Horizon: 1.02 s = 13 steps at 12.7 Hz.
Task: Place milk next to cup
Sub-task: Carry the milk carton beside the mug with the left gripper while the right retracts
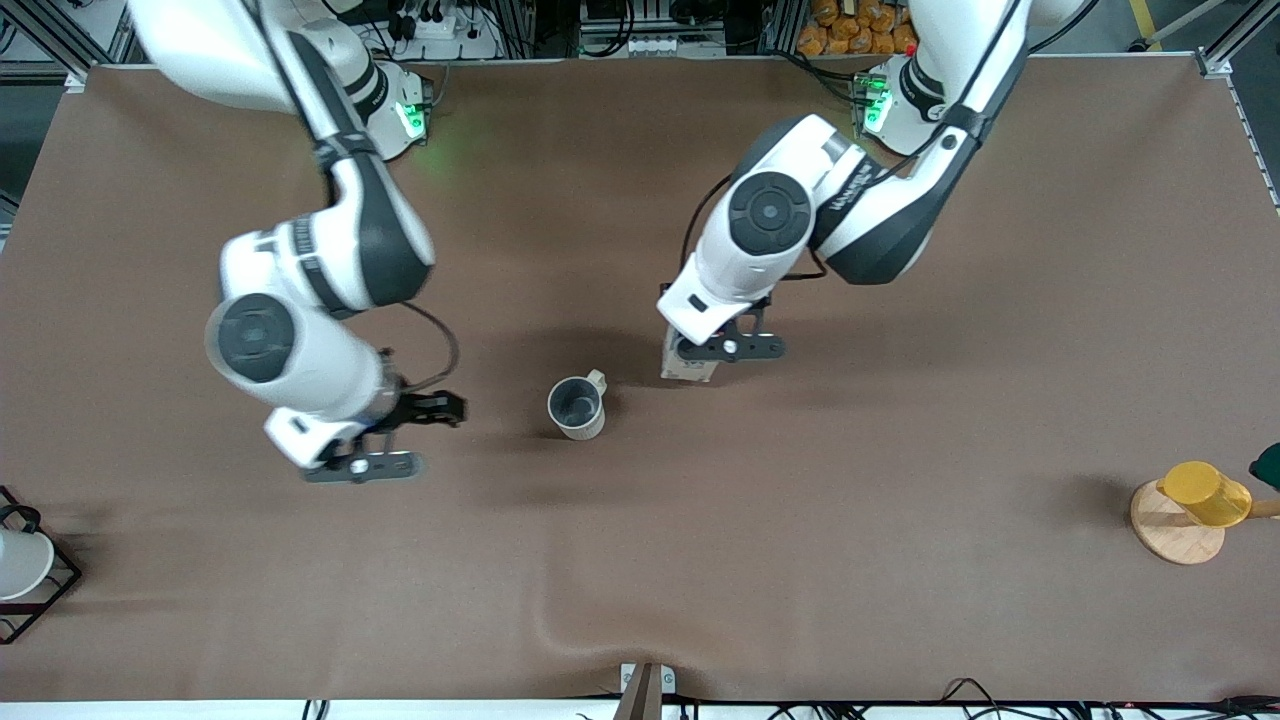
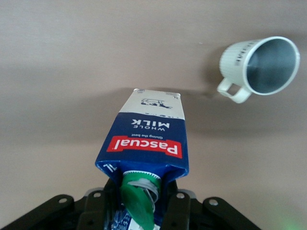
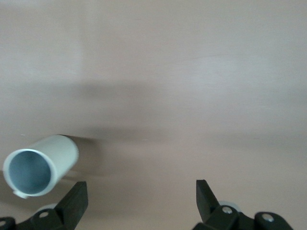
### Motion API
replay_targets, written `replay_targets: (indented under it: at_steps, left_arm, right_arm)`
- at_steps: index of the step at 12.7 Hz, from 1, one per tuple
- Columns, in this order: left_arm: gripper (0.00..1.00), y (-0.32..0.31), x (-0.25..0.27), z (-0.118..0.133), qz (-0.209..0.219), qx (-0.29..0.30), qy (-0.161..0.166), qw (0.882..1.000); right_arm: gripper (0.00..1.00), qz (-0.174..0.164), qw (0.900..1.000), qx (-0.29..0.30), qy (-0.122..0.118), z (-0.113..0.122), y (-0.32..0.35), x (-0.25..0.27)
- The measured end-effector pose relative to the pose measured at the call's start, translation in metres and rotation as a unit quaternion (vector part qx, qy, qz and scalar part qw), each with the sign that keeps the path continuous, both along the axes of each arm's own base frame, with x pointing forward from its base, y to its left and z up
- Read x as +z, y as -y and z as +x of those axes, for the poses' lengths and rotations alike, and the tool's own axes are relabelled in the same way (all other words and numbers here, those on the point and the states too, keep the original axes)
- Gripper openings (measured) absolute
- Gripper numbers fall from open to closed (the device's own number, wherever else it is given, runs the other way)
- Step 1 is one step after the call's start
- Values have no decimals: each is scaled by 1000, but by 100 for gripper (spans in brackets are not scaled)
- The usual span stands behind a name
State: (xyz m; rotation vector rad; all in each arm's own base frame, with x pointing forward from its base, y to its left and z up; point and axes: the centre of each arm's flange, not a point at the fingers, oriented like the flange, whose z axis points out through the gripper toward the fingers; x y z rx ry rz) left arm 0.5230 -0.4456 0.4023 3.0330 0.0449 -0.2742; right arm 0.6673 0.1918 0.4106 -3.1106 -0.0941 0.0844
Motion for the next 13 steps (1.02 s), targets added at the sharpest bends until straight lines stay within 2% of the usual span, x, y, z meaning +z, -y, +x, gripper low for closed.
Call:
replay_targets:
  at_steps: [3, 5, 7, 11, 13]
  left_arm:
    - [41, 37, -12, -10, -16, -2, 10, 1000]
    - [41, 53, -18, -15, -21, -11, 10, 1000]
    - [41, 65, -19, -22, -24, -20, 10, 999]
    - [41, 76, -24, -33, -16, -35, 12, 999]
    - [41, 82, -35, -39, -11, -43, 6, 999]
  right_arm:
    - [100, 5, 1000, 7, -10, -5, 78, 8]
    - [100, 9, 1000, 12, -7, -15, 114, 21]
    - [100, 14, 1000, 23, 1, -26, 138, 41]
    - [100, 20, 1000, 10, -8, -52, 176, 75]
    - [100, 22, 1000, 10, -2, -58, 190, 87]
